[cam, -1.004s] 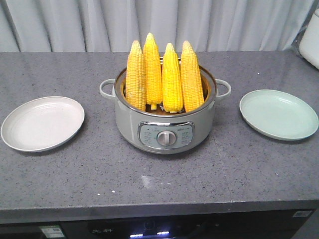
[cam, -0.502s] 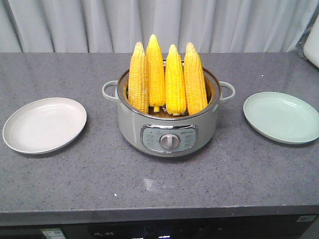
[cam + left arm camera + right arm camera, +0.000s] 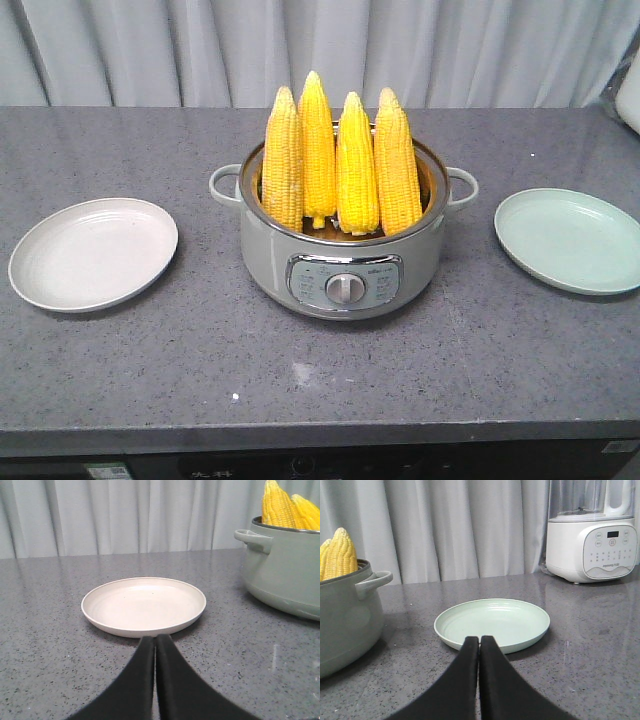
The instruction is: Distribute corn equally
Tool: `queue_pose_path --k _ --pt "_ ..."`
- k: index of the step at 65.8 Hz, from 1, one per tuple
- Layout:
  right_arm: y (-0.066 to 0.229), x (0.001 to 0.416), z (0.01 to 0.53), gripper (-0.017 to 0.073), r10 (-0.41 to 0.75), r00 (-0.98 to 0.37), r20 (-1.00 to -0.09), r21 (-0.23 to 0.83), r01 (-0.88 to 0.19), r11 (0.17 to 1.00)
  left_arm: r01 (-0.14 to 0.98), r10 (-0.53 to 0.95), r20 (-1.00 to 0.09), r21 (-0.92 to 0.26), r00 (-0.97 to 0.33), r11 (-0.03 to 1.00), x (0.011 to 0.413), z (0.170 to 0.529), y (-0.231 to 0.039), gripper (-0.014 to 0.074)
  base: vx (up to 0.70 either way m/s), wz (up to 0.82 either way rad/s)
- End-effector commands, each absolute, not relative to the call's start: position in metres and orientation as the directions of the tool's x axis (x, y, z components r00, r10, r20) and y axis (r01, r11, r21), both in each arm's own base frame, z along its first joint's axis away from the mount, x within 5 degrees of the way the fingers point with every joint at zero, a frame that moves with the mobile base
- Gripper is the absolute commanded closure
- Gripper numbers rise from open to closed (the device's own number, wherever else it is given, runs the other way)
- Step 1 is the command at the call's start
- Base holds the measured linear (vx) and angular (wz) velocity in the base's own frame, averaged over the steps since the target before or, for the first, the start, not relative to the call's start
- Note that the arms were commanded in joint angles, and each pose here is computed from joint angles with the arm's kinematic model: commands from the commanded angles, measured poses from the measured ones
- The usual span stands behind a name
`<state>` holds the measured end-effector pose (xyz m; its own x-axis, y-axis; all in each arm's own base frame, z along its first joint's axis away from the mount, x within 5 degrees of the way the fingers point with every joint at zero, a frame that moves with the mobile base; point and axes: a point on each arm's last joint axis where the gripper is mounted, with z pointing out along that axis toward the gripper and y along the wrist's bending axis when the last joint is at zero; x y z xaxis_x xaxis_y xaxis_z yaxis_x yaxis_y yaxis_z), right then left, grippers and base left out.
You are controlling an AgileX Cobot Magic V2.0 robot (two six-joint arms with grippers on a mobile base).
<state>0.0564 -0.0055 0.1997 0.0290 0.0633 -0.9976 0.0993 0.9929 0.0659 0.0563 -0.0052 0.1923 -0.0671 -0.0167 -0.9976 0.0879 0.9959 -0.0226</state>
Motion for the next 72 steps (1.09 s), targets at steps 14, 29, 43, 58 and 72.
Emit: queue_pose_path --k 14,29,43,58,72 --pt "-0.0066 0.056 0.2041 0.0563 0.044 0.097 -0.994 0.055 0.111 0.992 0.091 -0.032 -0.999 -0.032 0.004 0.995 0.0558 0.1948 -0.0052 0.06 0.01 0.01" --pt "-0.0066 0.056 0.2041 0.0563 0.044 0.097 -0.994 0.055 0.111 0.992 0.091 -0.032 -0.999 -0.032 0.004 0.995 0.0558 0.1948 -0.0052 0.06 0.02 0.03" --pt "-0.0066 0.056 0.2041 0.0563 0.044 0.097 -0.994 0.055 0.111 0.992 0.091 -0.032 -0.999 -0.032 0.004 0.995 0.0558 0.1948 -0.0052 0.06 0.03 0.02" --pt "-0.0066 0.056 0.2041 0.0563 0.044 0.097 -0.994 0.055 0.111 0.992 0.091 -0.032 -0.999 -0.032 0.004 0.995 0.0558 0.1948 -0.0052 0.06 0.03 0.03" --pt "-0.0066 0.056 0.2041 0.0563 0.044 0.097 -0.994 0.055 0.111 0.992 0.091 -0.032 -0.999 -0.032 0.004 0.995 0.0558 0.1948 -0.0052 0.06 0.02 0.02"
